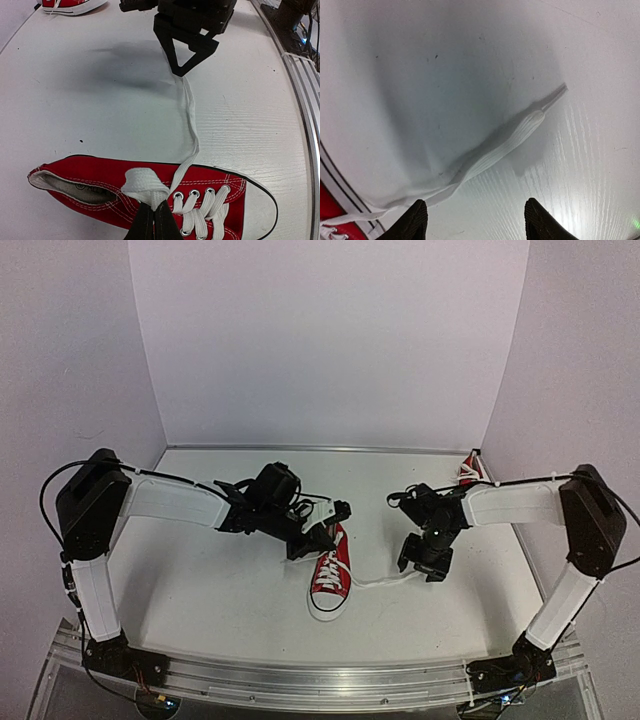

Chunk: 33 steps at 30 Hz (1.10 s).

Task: Tie the shoes

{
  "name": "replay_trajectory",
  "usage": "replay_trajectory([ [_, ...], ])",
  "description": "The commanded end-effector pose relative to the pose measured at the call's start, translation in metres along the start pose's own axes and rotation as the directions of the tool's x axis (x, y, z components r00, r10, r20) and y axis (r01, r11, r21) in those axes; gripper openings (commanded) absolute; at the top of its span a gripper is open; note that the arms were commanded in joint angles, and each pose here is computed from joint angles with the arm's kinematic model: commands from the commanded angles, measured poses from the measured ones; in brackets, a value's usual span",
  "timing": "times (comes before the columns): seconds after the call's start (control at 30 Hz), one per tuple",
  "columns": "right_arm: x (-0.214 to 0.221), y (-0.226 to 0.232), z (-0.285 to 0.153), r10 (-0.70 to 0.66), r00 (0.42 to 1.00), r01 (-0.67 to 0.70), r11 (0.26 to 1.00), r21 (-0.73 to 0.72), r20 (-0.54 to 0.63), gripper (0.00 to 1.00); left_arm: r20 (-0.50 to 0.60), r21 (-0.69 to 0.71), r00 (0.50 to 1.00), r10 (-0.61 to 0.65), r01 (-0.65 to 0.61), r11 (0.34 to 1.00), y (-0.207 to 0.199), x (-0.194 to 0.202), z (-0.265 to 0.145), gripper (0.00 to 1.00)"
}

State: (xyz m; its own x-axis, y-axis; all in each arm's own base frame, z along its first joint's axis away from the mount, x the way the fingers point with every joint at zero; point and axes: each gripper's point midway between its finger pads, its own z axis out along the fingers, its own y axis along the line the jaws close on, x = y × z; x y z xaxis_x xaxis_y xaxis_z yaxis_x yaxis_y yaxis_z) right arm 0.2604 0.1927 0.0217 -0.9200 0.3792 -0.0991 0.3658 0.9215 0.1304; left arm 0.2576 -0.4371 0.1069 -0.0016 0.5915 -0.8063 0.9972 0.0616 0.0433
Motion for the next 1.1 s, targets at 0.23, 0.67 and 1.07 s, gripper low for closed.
replay_trajectory([
  [0.23, -0.013, -0.003, 0.023, -0.007, 1.0, 0.005, 0.995, 0.098, 0.019, 0.43, 0.037, -0.02, 0.999, 0.029, -0.029, 0.999, 0.002, -0.011, -0.004, 0.0],
  [0.67, -0.09, 0.073, -0.04, -0.097, 0.979, 0.127, 0.978, -0.167, 0.177, 0.0, 0.064, -0.031, 0.994, 0.084, -0.082, 0.996, -0.001, -0.012, -0.006, 0.0],
  [1.07, -0.062, 0.267, -0.137, -0.384, 0.878, 0.473, 0.602, -0.643, 0.287, 0.0, 0.044, -0.052, 0.981, 0.19, -0.187, 0.981, -0.006, -0.008, -0.011, 0.0],
])
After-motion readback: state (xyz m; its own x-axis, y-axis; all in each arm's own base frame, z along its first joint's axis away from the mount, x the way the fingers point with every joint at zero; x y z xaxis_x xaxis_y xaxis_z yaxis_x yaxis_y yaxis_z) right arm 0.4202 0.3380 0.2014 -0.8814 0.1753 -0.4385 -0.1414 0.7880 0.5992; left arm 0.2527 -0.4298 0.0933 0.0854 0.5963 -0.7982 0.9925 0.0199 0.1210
